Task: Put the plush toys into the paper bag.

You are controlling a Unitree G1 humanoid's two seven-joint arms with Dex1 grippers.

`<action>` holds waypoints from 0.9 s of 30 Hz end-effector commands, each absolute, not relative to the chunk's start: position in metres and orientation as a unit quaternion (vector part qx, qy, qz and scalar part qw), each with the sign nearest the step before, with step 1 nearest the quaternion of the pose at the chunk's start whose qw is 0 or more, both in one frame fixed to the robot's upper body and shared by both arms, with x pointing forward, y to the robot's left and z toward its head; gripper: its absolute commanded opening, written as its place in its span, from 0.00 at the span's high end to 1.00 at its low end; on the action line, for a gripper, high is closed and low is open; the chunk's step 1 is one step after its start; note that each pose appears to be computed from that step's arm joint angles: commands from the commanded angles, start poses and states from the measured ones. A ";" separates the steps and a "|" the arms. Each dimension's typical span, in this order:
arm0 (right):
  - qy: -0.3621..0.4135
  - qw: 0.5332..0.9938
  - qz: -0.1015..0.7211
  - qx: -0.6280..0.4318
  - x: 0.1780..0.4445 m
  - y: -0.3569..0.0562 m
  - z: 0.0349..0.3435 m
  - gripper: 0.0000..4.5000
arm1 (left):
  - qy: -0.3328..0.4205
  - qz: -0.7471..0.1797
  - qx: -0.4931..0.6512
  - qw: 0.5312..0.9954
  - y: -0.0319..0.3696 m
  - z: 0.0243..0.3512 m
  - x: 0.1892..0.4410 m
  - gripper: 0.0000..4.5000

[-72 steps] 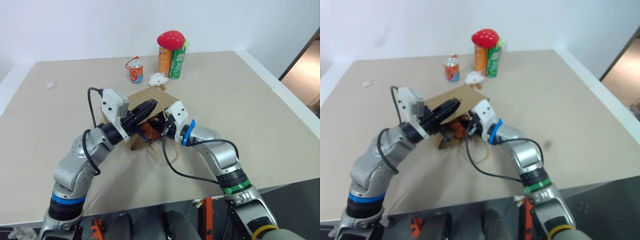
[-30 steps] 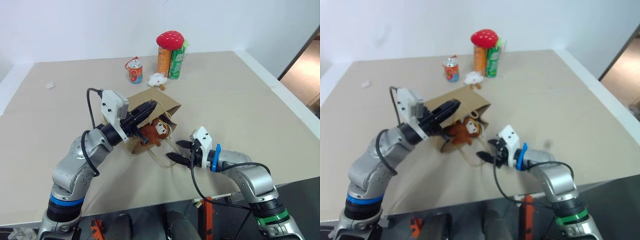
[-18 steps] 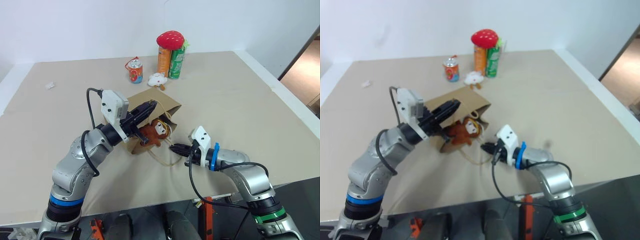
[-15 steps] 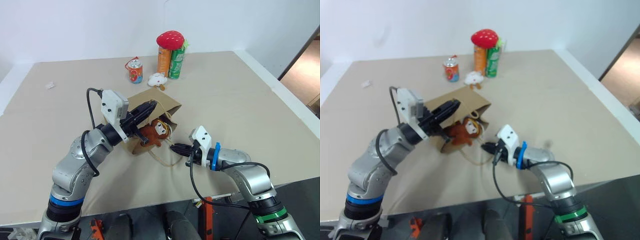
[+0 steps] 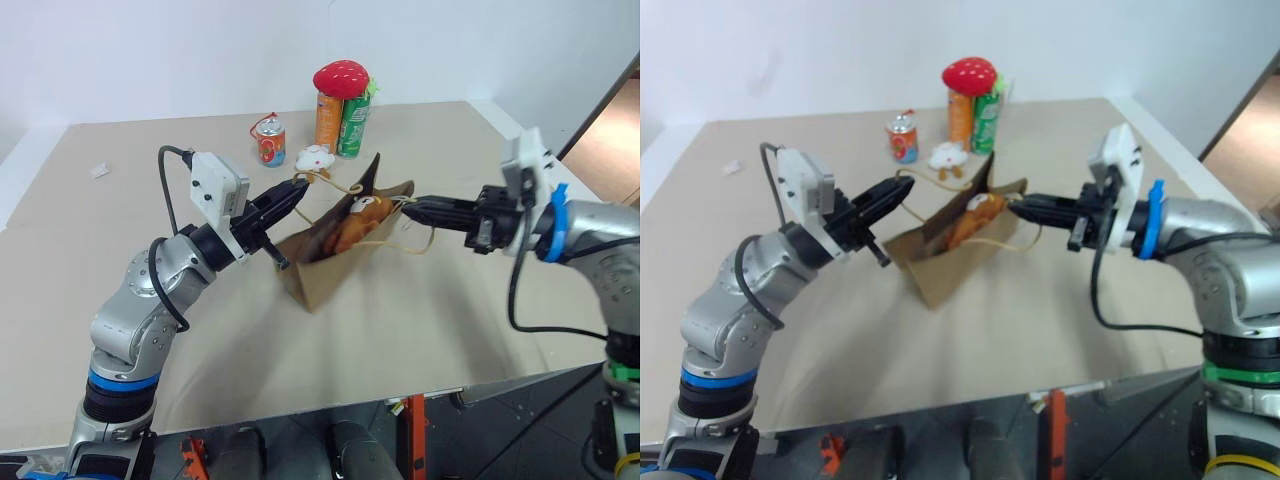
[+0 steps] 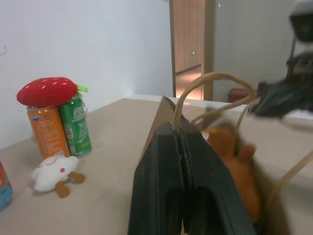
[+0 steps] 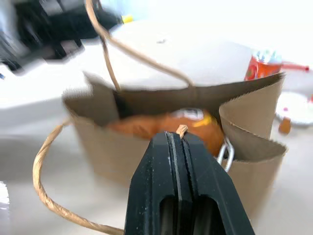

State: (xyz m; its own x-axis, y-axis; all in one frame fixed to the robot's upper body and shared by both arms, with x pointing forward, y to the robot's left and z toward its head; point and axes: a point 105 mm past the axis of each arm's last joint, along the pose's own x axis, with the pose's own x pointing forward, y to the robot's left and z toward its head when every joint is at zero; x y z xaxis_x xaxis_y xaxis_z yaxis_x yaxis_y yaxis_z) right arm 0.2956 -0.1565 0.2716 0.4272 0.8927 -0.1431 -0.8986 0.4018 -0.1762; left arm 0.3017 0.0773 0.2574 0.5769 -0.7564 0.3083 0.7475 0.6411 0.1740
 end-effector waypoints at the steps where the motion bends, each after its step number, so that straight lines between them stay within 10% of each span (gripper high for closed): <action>1: 0.005 0.833 0.543 -0.108 0.295 -0.156 0.280 0.99 | -0.188 -0.423 0.017 0.886 0.082 0.261 0.301 1.00; 18: 0.008 0.858 0.493 -0.140 0.334 -0.153 0.234 0.99 | -0.156 -0.404 0.018 0.901 0.080 0.242 0.309 1.00; 27: -0.074 0.893 0.421 -0.144 0.346 -0.175 0.271 0.36 | -0.153 -0.418 0.001 0.896 0.081 0.244 0.308 0.51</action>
